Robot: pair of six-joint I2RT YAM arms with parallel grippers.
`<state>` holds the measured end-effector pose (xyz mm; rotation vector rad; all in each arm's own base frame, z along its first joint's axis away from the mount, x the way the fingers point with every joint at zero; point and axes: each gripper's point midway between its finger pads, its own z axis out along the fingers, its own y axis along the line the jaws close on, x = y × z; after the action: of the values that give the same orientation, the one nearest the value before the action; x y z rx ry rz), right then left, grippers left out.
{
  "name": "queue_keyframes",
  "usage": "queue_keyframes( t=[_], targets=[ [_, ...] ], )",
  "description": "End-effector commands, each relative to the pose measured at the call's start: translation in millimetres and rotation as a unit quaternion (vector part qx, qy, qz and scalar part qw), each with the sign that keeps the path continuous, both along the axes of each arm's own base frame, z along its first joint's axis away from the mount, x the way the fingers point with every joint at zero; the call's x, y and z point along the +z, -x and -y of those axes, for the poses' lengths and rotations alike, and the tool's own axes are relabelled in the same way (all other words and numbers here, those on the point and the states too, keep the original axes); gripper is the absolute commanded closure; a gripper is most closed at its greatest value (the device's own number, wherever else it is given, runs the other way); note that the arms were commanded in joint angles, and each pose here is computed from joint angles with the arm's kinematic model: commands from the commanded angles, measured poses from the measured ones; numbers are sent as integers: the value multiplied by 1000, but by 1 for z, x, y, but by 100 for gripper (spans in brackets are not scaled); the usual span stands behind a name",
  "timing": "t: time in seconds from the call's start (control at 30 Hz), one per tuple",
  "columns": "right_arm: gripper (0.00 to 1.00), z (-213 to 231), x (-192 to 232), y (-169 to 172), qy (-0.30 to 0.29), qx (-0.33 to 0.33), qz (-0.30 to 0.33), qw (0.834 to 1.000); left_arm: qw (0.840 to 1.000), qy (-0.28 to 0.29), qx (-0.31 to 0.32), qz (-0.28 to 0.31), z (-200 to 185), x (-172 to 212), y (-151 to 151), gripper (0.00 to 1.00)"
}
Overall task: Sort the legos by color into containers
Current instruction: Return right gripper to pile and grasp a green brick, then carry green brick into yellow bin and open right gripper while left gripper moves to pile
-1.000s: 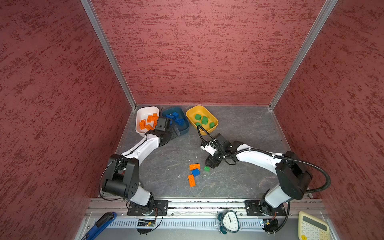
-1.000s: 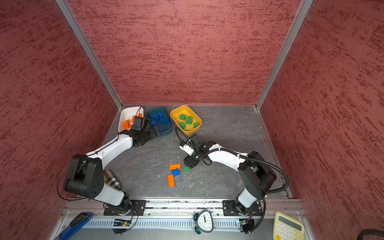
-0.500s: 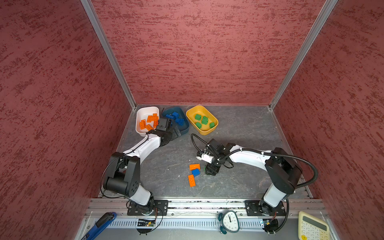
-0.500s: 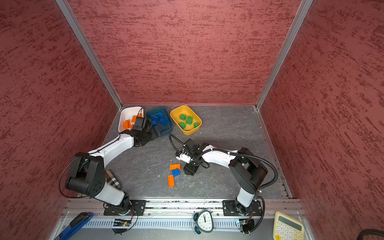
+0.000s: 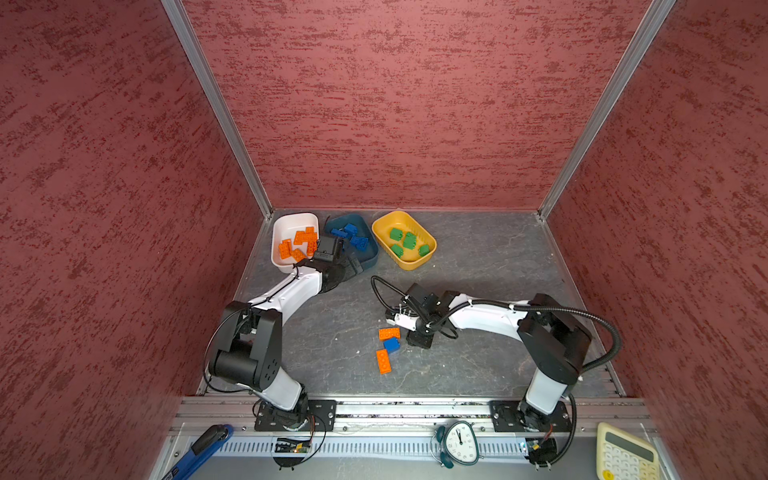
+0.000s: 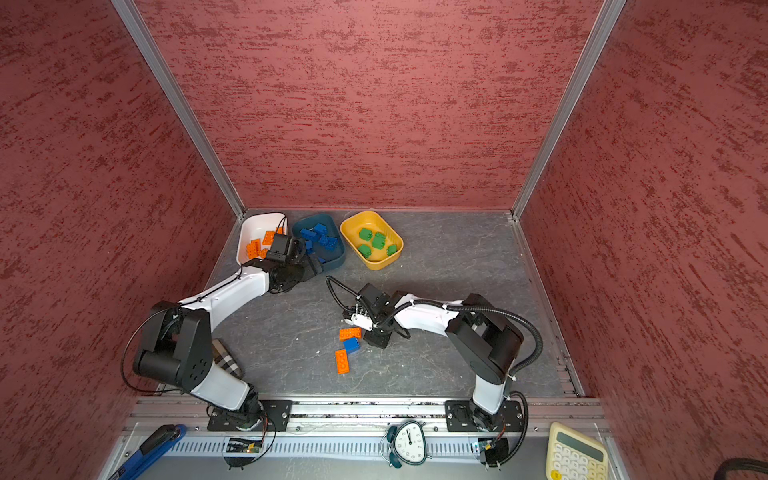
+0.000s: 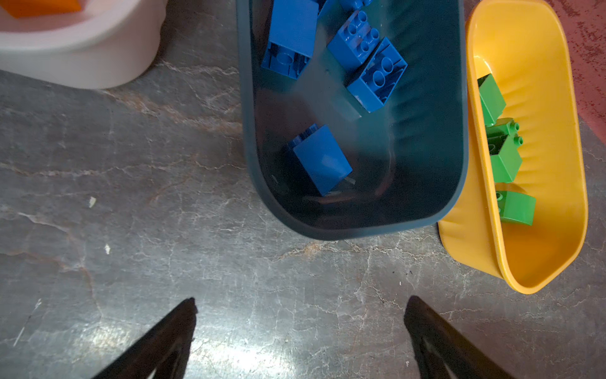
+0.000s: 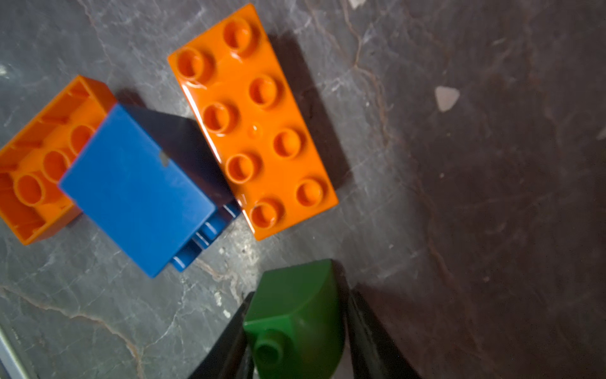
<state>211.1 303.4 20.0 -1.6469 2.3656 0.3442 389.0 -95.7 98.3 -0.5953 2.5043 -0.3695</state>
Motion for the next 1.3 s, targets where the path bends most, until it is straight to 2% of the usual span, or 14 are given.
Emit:
queue_keyframes(
  t=[0.0, 0.13, 0.4, 0.67, 0.87, 1.07, 1.17, 1.27],
  targets=[
    [58, 6, -9, -6, 29, 11, 22, 999, 1000, -2, -4, 4, 3, 4, -4, 1],
    [65, 6, -6, -11, 26, 2, 36, 999, 1000, -4, -5, 3, 3, 3, -3, 1],
    [69, 3, 2, -15, 17, 6, 52, 998, 1000, -12, -11, 4, 6, 1, -3, 1],
    [77, 5, 13, -22, 10, 3, 80, 997, 994, -55, -91, 39, 34, 6, 1, 1],
    [81, 3, 29, -40, -31, -34, 114, 992, 987, -79, -134, 49, 44, 9, 21, 1],
    [83, -1, 53, -63, -87, -67, 148, 983, 988, -90, -120, 27, 32, 1, 41, 0],
    [84, 0, 67, -79, -111, -91, 167, 975, 989, -83, -121, 22, 33, -2, 46, 1],
    [84, 1, 89, -101, -162, -138, 179, 961, 988, -77, -134, 23, 38, -1, 49, 1]
  ],
)
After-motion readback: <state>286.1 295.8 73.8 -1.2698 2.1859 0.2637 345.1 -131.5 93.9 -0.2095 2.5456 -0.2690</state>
